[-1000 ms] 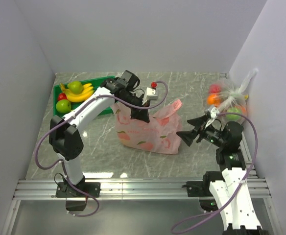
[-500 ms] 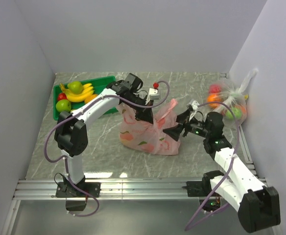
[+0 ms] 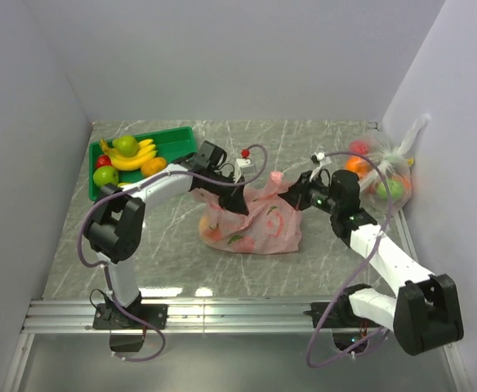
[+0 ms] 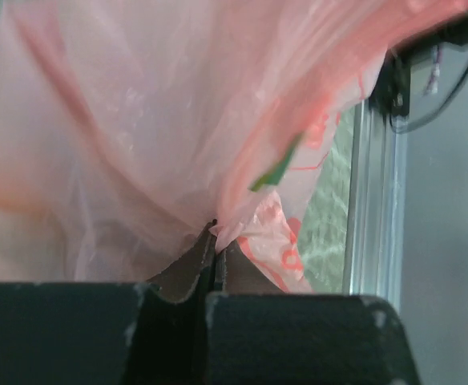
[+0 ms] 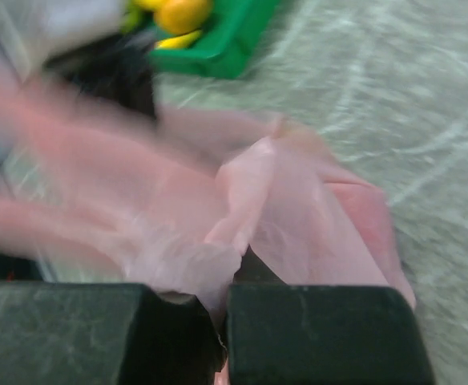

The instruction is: Place the fake fruits into the plastic bag and tie a complex knot

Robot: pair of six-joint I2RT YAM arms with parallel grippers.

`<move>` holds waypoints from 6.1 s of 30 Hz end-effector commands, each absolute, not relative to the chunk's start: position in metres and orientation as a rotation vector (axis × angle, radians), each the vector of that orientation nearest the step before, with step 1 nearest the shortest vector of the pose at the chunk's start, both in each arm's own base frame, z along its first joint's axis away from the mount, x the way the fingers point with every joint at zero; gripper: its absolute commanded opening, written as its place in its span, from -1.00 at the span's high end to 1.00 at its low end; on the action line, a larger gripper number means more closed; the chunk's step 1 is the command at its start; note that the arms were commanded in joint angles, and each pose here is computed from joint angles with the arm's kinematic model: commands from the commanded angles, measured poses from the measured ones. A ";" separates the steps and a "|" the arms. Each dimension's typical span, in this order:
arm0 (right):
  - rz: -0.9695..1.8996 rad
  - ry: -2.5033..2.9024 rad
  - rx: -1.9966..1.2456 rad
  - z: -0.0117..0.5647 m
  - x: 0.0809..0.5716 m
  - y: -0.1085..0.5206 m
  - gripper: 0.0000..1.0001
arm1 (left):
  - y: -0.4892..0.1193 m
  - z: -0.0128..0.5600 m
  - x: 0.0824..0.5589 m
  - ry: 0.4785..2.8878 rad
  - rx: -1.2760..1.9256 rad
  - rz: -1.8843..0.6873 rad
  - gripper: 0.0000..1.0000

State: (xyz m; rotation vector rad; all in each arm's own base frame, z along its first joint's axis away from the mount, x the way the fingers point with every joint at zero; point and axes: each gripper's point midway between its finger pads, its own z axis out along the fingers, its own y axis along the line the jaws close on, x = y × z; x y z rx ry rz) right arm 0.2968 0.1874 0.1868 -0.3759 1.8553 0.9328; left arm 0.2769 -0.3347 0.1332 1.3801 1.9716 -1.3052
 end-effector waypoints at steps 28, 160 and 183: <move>1.056 1.742 -0.534 0.207 0.315 0.215 -0.79 | -0.349 0.155 0.280 1.994 1.093 -1.433 0.92; 0.175 2.510 -0.834 0.059 0.340 0.177 1.00 | -0.202 0.094 0.322 1.795 1.314 -0.281 0.99; 0.752 2.305 -0.748 0.176 0.322 0.247 1.00 | -0.276 0.195 0.283 1.491 1.530 -0.773 0.94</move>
